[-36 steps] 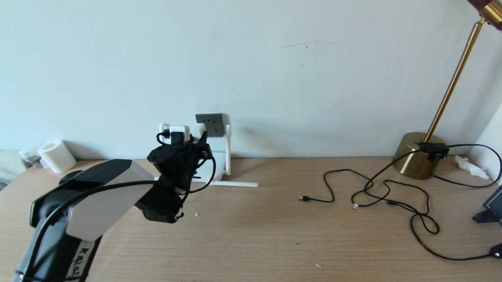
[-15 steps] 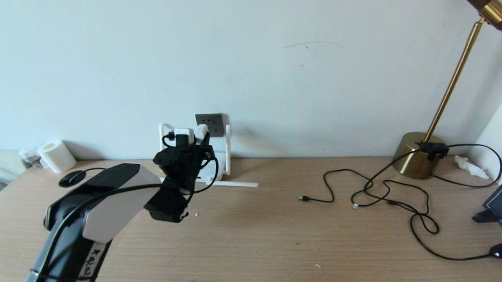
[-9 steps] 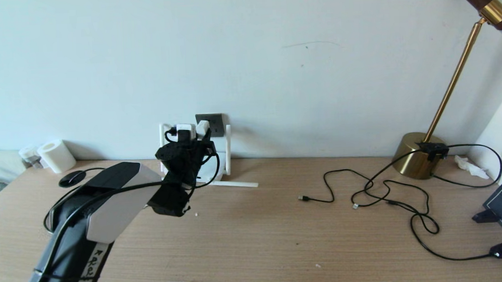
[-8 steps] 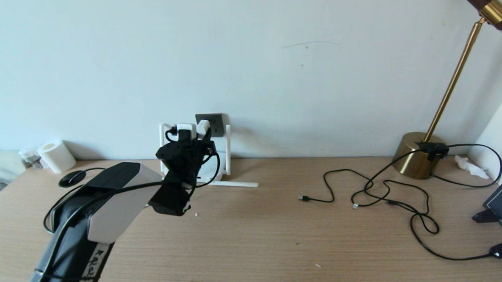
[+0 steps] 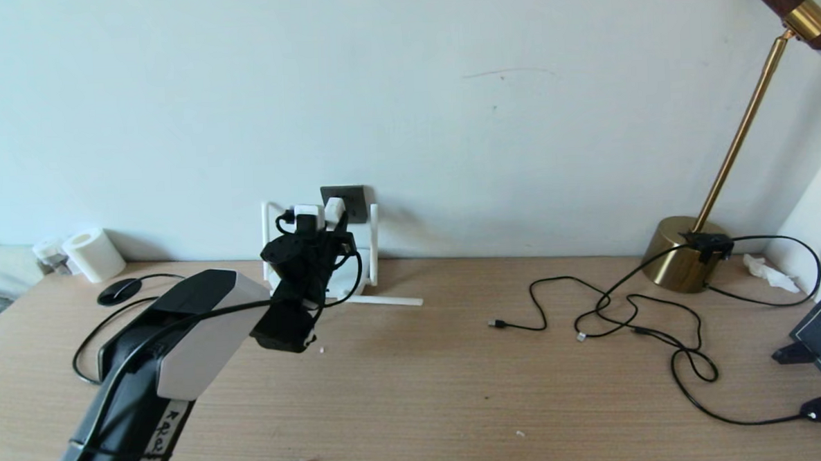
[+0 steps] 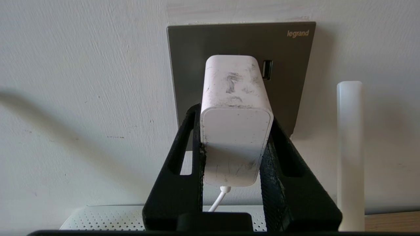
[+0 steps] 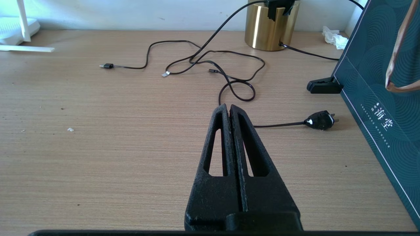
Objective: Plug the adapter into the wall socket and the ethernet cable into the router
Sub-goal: Plug plug into socket
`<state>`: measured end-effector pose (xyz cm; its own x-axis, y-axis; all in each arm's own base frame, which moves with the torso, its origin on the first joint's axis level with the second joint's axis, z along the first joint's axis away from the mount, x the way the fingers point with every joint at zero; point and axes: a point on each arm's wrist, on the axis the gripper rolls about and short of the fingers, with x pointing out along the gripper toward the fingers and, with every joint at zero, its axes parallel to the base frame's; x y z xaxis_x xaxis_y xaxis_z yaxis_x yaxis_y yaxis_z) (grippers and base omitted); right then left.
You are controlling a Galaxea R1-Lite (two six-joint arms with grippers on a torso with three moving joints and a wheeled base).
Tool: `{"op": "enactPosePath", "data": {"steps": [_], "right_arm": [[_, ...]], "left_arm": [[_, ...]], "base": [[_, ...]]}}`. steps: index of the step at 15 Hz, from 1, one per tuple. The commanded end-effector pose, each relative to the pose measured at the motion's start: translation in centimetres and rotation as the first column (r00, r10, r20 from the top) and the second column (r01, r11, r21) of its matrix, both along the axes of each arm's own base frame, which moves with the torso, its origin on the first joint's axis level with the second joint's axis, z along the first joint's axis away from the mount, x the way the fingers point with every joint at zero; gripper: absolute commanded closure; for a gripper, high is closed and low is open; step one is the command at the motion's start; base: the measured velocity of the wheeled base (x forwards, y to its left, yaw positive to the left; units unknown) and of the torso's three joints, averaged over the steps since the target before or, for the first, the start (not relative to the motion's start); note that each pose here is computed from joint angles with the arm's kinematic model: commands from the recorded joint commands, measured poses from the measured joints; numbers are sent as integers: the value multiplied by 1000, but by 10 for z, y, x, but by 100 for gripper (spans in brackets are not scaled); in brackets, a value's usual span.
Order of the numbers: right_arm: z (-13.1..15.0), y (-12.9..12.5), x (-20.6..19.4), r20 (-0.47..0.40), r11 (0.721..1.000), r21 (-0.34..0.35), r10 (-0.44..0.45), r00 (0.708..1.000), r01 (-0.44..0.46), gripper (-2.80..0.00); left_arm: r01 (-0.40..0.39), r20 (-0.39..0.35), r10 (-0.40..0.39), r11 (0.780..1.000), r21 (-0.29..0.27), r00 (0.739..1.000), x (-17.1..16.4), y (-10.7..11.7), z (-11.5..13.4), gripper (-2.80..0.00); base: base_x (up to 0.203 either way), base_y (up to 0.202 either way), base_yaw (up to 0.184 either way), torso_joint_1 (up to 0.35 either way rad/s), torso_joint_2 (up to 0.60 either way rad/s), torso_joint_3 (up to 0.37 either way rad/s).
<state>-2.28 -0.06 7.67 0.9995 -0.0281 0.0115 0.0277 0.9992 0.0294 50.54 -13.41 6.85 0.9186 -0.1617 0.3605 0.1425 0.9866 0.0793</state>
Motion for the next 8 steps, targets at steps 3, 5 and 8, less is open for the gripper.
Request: {"op": "enactPosePath", "data": {"steps": [3, 5, 8], "right_arm": [[0, 0, 0, 1, 1000, 0, 0, 1000, 0, 0], [0, 0, 0, 1, 1000, 0, 0, 1000, 0, 0], [0, 0, 0, 1, 1000, 0, 0, 1000, 0, 0]], "left_arm": [[1, 21, -1, 1000, -6, 1000, 2, -3, 3, 0], [7, 21, -7, 1000, -7, 1000, 0, -7, 4, 0], [12, 22, -12, 1000, -7, 1000, -2, -9, 6, 0]], "base": [[0, 0, 0, 0, 0, 0], [0, 0, 0, 0, 0, 0], [0, 0, 0, 0, 0, 0]]}}
